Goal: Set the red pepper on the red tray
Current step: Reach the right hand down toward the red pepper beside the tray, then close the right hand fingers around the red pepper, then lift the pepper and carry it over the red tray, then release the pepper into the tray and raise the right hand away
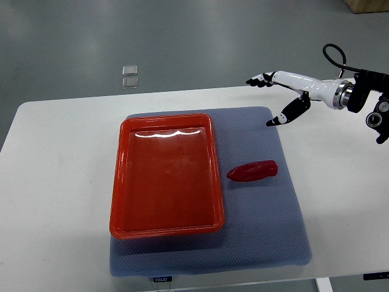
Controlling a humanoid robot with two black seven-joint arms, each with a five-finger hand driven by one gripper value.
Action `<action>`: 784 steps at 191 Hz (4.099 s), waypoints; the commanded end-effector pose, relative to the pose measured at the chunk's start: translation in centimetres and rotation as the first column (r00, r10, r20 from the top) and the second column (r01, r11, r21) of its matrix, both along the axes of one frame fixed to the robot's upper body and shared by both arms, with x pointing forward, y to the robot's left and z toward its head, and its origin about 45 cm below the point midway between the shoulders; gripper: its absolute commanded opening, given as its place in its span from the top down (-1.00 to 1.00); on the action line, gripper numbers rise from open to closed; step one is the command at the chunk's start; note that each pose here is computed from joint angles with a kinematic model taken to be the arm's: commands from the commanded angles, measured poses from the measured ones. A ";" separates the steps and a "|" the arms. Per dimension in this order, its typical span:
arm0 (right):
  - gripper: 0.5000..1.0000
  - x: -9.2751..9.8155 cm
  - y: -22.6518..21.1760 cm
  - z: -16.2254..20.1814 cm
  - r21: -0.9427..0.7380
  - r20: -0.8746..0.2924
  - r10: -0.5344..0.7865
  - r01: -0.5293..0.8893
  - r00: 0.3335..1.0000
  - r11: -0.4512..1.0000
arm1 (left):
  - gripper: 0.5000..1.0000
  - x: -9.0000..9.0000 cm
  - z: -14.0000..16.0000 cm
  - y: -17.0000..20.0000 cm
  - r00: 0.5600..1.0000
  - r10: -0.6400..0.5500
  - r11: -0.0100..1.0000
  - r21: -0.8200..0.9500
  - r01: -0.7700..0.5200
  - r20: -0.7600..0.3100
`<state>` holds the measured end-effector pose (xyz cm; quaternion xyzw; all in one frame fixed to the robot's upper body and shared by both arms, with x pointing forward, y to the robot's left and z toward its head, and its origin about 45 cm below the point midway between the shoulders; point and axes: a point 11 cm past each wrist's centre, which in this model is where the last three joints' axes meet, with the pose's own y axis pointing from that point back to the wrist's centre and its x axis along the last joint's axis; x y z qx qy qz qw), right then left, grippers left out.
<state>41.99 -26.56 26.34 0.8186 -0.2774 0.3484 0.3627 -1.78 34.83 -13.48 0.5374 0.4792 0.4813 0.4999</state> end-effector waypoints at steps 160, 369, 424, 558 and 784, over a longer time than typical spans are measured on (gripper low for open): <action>-0.64 -4.4 4.2 -5.7 -0.309 -0.154 0.206 -0.245 0.966 0.919 | -1.00 0.1 0.0 0.0 1.000 0.000 1.000 0.000 0.000 0.001; -0.04 -5.0 3.3 -8.2 -0.417 -0.133 0.236 -0.270 0.963 0.868 | -1.00 0.0 0.0 0.0 1.000 0.000 1.000 0.000 0.000 -0.001; 0.39 -4.9 3.2 -8.2 -0.419 -0.129 0.236 -0.269 0.963 0.867 | -1.00 0.0 0.0 0.0 1.000 0.000 1.000 0.000 0.000 -0.001; 1.00 -0.9 8.6 -2.1 -0.364 0.108 0.296 -0.239 0.949 0.900 | -1.00 0.0 0.0 0.0 1.000 0.000 1.000 0.000 0.000 -0.001; -0.24 -1.5 23.8 -7.7 -0.230 0.112 0.354 -0.323 0.928 0.918 | -1.00 0.0 0.0 0.0 1.000 0.000 1.000 0.000 0.000 -0.001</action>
